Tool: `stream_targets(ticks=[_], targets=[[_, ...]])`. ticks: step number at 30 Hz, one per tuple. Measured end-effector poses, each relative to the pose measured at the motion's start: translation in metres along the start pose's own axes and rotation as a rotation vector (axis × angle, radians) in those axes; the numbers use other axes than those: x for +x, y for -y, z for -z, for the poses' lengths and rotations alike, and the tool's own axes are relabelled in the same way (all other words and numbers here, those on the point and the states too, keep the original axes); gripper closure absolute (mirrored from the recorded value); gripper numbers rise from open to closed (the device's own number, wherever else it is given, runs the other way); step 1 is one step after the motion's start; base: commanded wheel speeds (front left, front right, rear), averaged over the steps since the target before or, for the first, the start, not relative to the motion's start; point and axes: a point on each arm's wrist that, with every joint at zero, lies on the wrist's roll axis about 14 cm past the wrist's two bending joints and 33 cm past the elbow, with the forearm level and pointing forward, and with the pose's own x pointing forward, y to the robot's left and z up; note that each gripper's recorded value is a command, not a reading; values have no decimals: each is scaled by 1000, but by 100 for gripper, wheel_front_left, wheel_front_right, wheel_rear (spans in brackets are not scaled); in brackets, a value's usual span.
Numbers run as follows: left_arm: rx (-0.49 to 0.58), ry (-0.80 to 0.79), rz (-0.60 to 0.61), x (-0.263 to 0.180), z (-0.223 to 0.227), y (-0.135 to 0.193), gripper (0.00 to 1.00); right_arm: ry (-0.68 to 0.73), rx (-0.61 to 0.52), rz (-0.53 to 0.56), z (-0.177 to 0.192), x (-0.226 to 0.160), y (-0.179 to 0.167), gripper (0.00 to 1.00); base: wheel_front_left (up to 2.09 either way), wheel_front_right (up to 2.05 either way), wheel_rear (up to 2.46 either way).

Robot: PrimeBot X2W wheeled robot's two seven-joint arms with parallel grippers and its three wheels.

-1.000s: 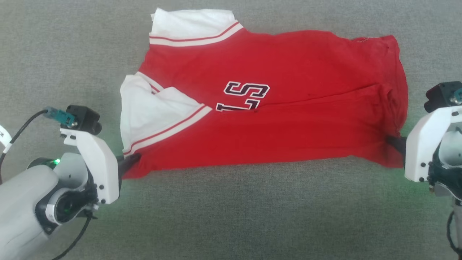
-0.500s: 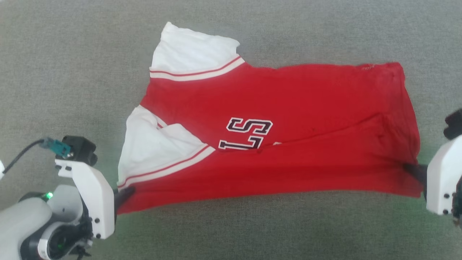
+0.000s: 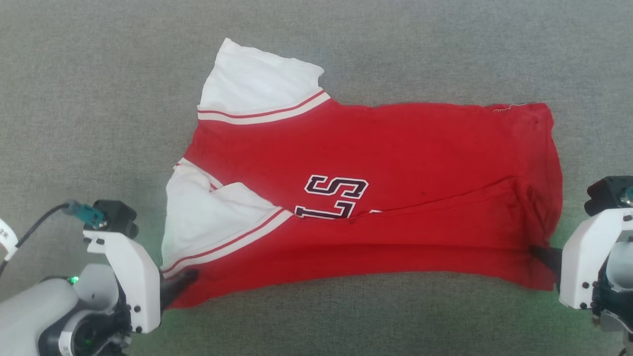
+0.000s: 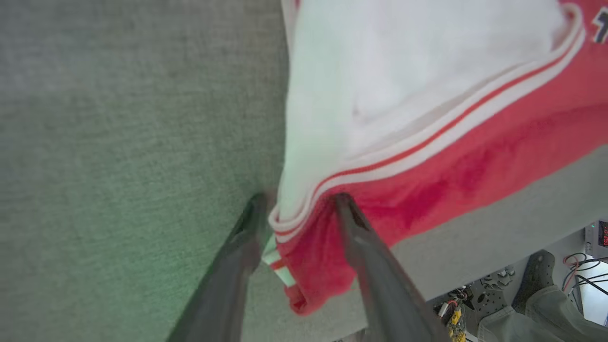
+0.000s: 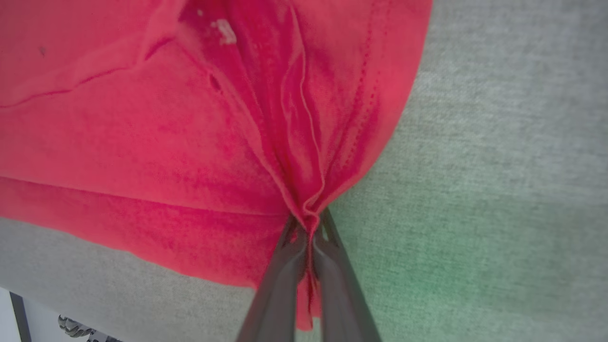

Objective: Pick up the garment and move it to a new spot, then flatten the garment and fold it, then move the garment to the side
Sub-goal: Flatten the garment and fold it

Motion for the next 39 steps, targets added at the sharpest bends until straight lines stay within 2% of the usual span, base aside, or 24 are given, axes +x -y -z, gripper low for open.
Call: stream_targets(ticks=[1, 6, 9, 14, 21, 26, 30, 34, 39], targets=[[3, 13, 1, -2, -5, 1, 0, 6, 0, 0, -1, 0, 0, 0, 0, 0, 0], [41, 83, -49, -20, -33, -10, 0, 73, -10, 2, -13, -8, 0, 0, 0, 0, 0], [88, 126, -52, -33, -56, -5, 0, 144, -18, 0, -25, -18, -1, 0, 0, 0, 0], [184, 222, -63, -49, -106, 7, 0, 348, -44, -17, -60, -42, -10, 0, 0, 0, 0], [287, 296, -17, -46, -163, 37, 0, 617, -94, -4, -99, -77, -16, 0, 0, 0, 0], [359, 331, 7, -27, -206, 57, 0, 838, -113, 27, -121, -106, -16, 0, 0, 0, 0], [394, 336, 5, -5, -235, 64, 0, 954, -112, 51, -126, -121, -14, 0, 0, 0, 0], [400, 282, 6, 27, -246, 66, 0, 971, -84, 80, -117, -120, -5, 0, 0, 0, 0], [391, 191, -35, 68, -249, 55, 0, 921, -53, 131, -99, -109, 12, 0, 0, 0, 0]])
